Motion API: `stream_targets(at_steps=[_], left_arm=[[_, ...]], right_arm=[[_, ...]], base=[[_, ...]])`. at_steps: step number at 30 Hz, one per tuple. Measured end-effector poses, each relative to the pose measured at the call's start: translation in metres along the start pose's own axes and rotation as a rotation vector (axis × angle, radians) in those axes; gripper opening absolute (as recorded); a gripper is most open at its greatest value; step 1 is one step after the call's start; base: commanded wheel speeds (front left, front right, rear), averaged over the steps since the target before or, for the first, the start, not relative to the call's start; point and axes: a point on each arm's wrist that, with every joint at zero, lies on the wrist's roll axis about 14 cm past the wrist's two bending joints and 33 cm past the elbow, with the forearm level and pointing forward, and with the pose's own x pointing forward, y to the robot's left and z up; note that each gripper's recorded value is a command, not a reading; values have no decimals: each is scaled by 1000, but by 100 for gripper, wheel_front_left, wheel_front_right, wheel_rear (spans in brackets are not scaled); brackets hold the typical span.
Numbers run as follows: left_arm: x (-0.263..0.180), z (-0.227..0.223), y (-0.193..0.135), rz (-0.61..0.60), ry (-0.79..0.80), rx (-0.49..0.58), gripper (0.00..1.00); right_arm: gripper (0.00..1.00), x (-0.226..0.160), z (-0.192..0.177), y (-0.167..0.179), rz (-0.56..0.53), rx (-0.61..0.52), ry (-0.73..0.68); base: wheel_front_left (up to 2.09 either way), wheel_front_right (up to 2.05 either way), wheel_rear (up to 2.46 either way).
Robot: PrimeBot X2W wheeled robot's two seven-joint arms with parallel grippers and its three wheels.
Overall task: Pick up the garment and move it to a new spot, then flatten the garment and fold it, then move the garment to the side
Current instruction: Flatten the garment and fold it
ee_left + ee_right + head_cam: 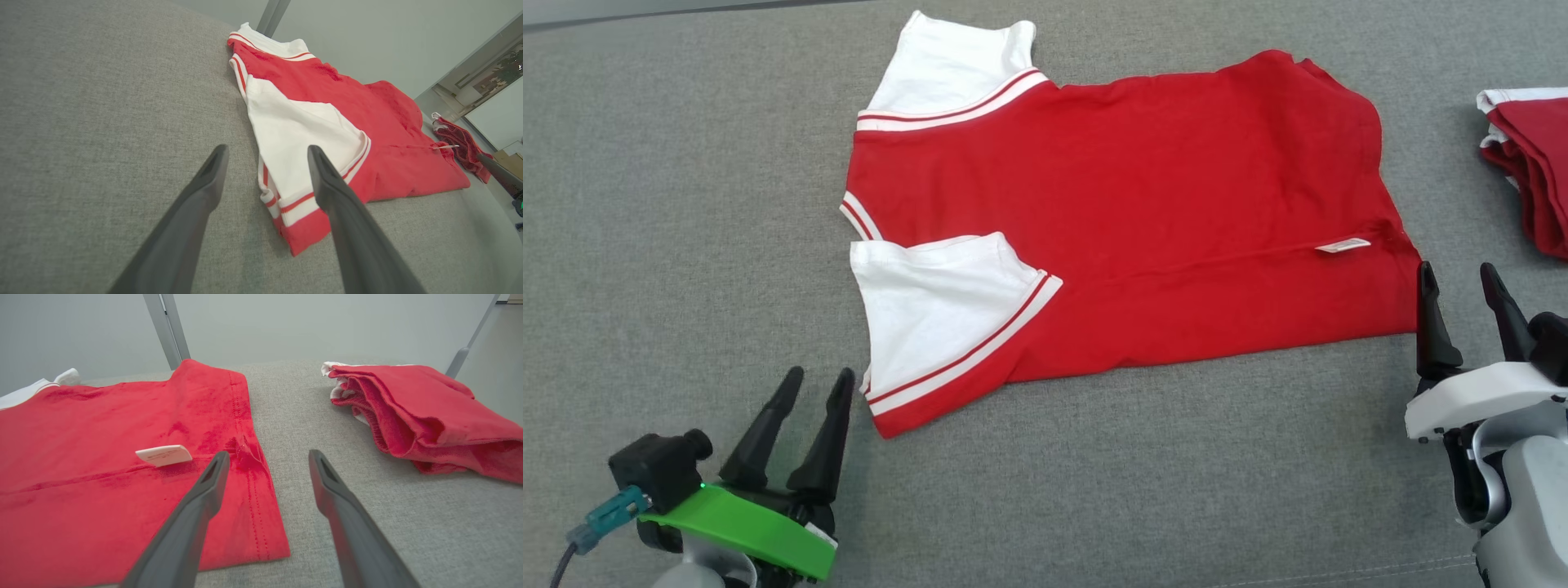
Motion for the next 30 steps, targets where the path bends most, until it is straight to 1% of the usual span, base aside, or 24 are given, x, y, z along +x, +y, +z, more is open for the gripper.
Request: stream_targets(at_steps=[2,6,12,15,16,17,22,23,24,25,30], left_arm=[[-4,-13,-3,6,43,-54,100],[-9,-42,-4,9,175,-76,100],[-7,-64,-12,-9,291,-129,100],[-7,-72,-14,-15,337,-135,100],[-6,-72,-14,-16,339,-133,69],[-5,-71,-14,-20,335,-129,1],[-5,-70,-16,-29,327,-116,0],[-5,-70,-16,-29,323,-114,0],[-6,-69,-15,-30,323,-111,0],[-6,-67,-15,-29,320,-106,0],[-9,-62,-13,-34,312,-87,0]], right_arm=[[100,-5,-4,1,-2,20,8],[100,-7,-7,6,0,45,12],[100,-13,-25,3,-14,67,69],[100,-11,-32,2,-35,125,90],[100,-9,-33,2,-41,146,95],[100,-7,-34,1,-47,165,101],[100,-3,-51,0,-62,216,181],[77,-2,-54,3,-57,224,194],[36,-1,-55,5,-51,230,203],[0,0,-55,6,-45,233,206],[0,-2,-56,11,-22,249,216]], base=[[0,0,0],[0,0,0],[0,0,0],[0,0,0],[0,0,0],[0,0,0],[0,0,0],[0,0,0],[0,0,0],[0,0,0],[0,0,0]])
